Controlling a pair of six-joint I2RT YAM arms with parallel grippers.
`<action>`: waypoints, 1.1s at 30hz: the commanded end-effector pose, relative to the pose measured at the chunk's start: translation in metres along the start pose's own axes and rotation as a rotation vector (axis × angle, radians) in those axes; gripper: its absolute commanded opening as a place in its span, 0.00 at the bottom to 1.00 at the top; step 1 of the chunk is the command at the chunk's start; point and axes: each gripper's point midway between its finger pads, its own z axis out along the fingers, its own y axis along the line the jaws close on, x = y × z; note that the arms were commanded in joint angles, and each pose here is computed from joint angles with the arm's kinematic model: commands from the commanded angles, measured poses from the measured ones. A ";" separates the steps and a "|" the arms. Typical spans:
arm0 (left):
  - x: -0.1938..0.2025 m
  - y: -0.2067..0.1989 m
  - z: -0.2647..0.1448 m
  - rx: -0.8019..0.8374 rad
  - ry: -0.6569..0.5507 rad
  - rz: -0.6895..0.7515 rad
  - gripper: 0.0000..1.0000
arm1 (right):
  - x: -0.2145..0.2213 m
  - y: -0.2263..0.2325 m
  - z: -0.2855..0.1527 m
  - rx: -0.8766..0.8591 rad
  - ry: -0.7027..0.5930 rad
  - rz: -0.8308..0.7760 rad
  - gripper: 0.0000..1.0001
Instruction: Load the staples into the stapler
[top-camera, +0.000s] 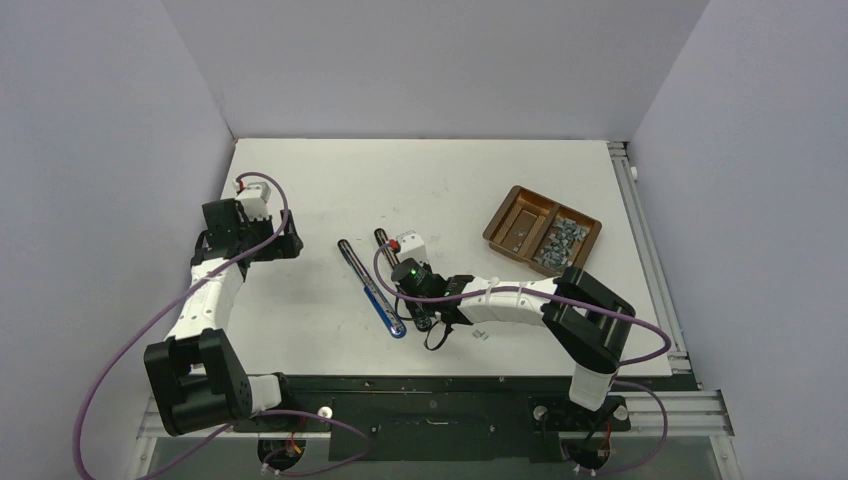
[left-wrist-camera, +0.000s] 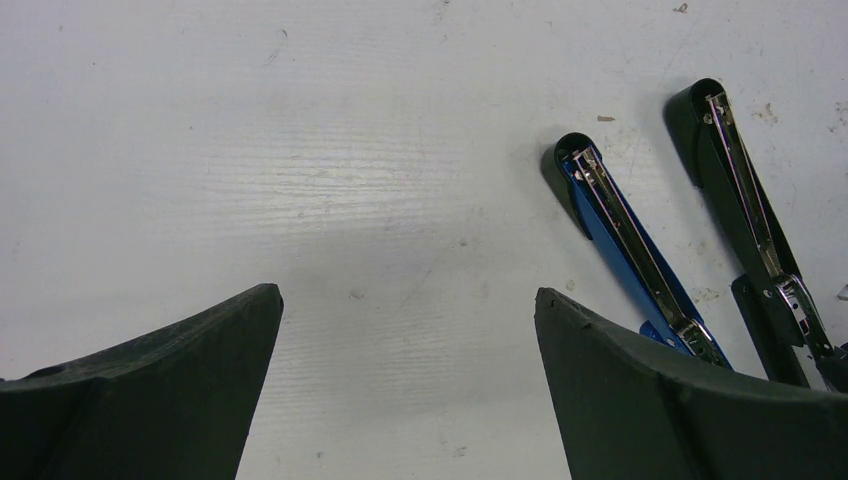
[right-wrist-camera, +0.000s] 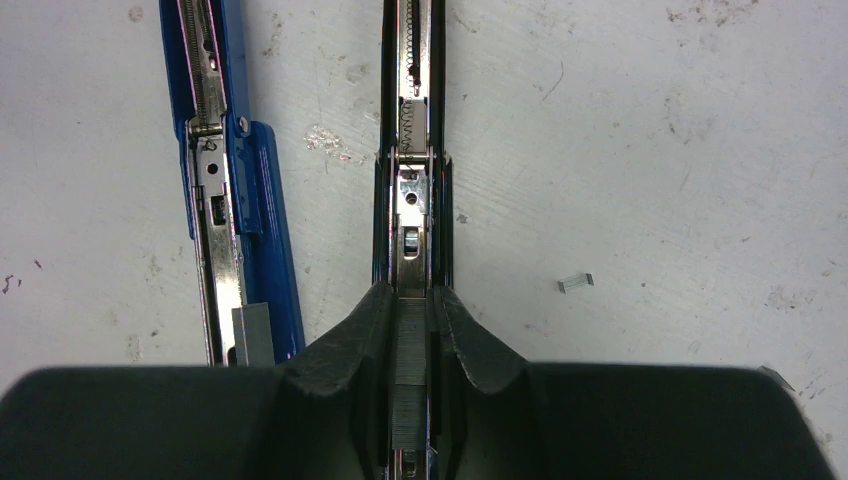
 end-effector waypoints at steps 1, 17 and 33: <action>-0.027 0.001 -0.009 -0.009 -0.070 0.024 0.96 | 0.000 -0.001 0.005 0.005 -0.001 0.010 0.09; -0.033 0.001 -0.011 -0.012 -0.080 0.030 0.96 | -0.026 0.006 -0.014 -0.038 -0.043 0.027 0.42; -0.037 -0.001 -0.025 -0.021 -0.065 0.035 0.96 | -0.038 0.076 -0.039 -0.291 0.041 -0.056 0.48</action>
